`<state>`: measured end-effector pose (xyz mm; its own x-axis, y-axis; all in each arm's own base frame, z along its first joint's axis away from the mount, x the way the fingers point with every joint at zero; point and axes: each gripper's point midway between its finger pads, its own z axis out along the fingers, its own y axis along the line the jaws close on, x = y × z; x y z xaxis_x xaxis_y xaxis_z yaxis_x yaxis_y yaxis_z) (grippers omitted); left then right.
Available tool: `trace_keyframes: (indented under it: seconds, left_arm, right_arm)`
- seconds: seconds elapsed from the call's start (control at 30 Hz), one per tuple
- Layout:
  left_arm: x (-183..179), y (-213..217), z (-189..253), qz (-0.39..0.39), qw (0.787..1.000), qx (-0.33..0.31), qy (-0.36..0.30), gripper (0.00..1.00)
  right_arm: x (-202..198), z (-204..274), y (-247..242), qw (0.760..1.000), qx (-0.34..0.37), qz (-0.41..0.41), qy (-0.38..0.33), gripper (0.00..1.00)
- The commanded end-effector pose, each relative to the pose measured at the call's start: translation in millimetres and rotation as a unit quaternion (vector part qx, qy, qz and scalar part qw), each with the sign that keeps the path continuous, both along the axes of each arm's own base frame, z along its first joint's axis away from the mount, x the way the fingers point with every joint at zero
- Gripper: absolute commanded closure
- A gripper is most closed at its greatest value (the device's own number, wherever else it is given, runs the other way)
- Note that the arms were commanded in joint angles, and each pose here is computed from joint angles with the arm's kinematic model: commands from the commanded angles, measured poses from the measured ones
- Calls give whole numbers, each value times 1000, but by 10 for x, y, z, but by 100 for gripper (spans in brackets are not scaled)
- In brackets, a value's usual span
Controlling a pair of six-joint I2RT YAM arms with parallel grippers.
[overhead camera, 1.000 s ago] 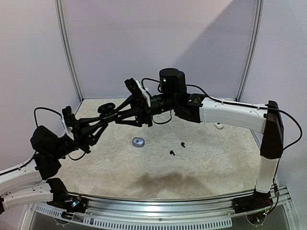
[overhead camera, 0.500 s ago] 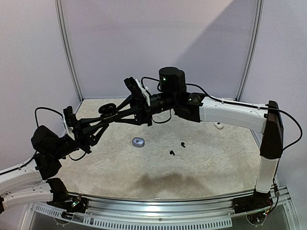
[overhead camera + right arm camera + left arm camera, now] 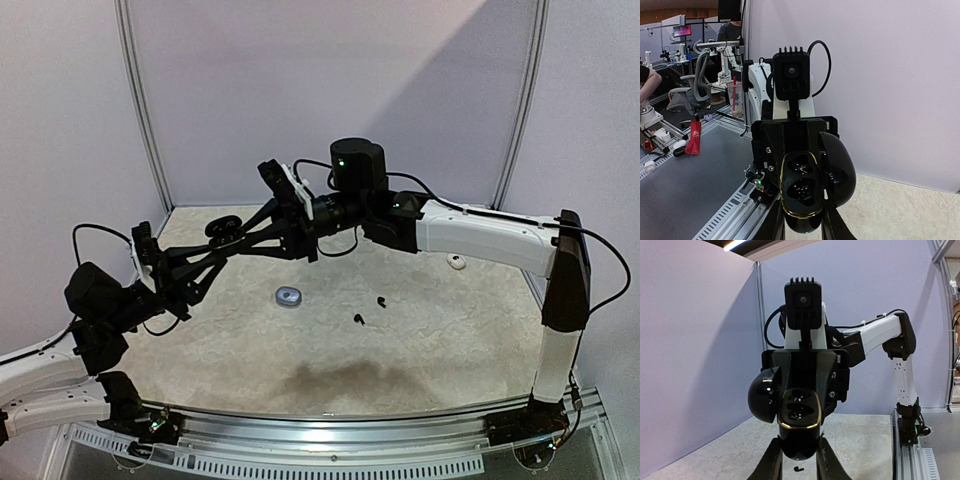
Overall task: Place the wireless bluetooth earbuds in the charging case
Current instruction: Pass from the left arm to the right, then pass from the right arm to the left
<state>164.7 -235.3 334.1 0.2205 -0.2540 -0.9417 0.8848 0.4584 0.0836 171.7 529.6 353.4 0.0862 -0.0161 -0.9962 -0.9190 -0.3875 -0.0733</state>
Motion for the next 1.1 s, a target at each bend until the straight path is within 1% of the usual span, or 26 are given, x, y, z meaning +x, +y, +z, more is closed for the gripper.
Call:
trace_keyframes:
  seconds: [0.0, 0.07, 0.17, 0.23, 0.47, 0.67, 0.7, 0.93, 1.03, 1.07]
  left_arm:
    - [38, 0, 33, 13, 1000, -8, 5, 67]
    - [39, -27, -10, 9, 1000, -1, 10, 60]
    - [82, -63, -122, 12, 999, 14, 30, 57]
    - [104, -61, -134, 16, 999, 14, 38, 59]
    - [37, -123, -29, 2, 1000, 11, 17, 64]
    - [-2, -127, 18, -4, 1000, 9, 7, 66]
    - [-2, -123, 30, -3, 1000, 8, 6, 67]
    - [8, -130, 12, -3, 1000, 10, 10, 95]
    - [23, -127, -5, 0, 1000, 11, 15, 100]
    - [27, -126, -10, 1, 1000, 11, 15, 100]
  right_arm:
    - [-24, -76, 46, 1000, -14, 9, 8, 92]
    - [-38, -62, 43, 1000, -13, 10, 7, 93]
    - [-25, -52, 41, 1000, -11, 6, 5, 93]
    - [-31, -48, 41, 1000, -11, 7, 5, 93]
    - [-4, -132, 56, 1000, -21, -3, 0, 94]
    - [11, -162, 35, 999, -29, -14, -10, 94]
    - [15, -160, 30, 999, -29, -15, -11, 94]
    - [15, -129, 22, 999, -26, -16, -15, 95]
    - [13, -105, 18, 999, -23, -16, -17, 95]
    - [12, -95, 17, 999, -22, -16, -17, 94]
